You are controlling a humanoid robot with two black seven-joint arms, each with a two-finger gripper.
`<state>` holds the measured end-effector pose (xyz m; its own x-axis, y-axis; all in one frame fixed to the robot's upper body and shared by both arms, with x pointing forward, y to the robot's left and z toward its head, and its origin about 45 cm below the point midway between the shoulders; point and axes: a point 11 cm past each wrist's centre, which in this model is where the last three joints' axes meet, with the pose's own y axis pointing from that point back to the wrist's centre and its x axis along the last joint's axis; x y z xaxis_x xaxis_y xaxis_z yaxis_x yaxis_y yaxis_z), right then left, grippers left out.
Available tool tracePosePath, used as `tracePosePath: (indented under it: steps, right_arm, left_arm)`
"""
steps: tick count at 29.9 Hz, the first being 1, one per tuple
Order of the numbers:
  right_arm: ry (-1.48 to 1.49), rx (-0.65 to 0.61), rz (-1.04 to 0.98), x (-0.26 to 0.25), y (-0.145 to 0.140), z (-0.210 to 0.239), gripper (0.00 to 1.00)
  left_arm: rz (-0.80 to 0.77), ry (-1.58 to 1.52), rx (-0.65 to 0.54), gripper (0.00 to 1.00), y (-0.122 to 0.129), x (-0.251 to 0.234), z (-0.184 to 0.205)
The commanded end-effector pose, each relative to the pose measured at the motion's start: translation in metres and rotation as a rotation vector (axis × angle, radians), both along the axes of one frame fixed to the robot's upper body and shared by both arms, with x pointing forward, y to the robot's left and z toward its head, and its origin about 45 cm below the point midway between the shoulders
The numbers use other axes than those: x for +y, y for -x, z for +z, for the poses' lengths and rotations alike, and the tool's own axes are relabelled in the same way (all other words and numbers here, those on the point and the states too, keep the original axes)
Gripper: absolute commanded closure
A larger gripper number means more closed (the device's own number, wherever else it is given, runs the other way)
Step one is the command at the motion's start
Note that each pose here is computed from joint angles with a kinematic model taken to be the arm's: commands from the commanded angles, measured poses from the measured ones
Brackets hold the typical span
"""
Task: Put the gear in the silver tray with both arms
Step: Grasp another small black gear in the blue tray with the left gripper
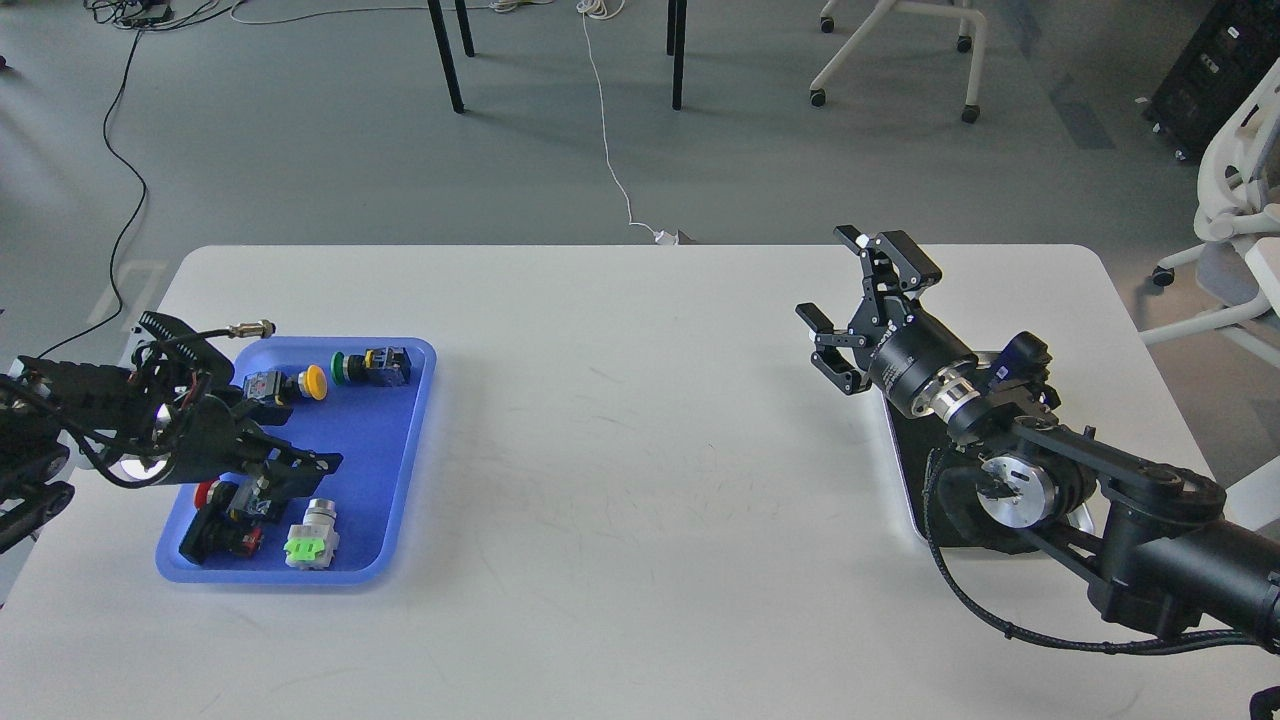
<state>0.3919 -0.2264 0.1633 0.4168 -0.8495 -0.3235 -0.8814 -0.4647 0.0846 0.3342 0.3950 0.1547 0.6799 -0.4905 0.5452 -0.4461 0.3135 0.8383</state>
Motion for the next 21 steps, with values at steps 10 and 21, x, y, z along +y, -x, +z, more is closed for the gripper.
tracePosePath:
  steps: [10,21]
  right_arm:
    - [0.0,0.0,0.0,0.0,0.0,0.0,0.02]
    - [0.001,-0.001,0.001,0.0,0.0,0.0,0.02]
  left_arm:
    - [0.01,-0.023,0.031,0.3,0.003,0.004,-0.013]
    - [0.033,-0.026,0.041,0.54,0.001,0.007,-0.021]
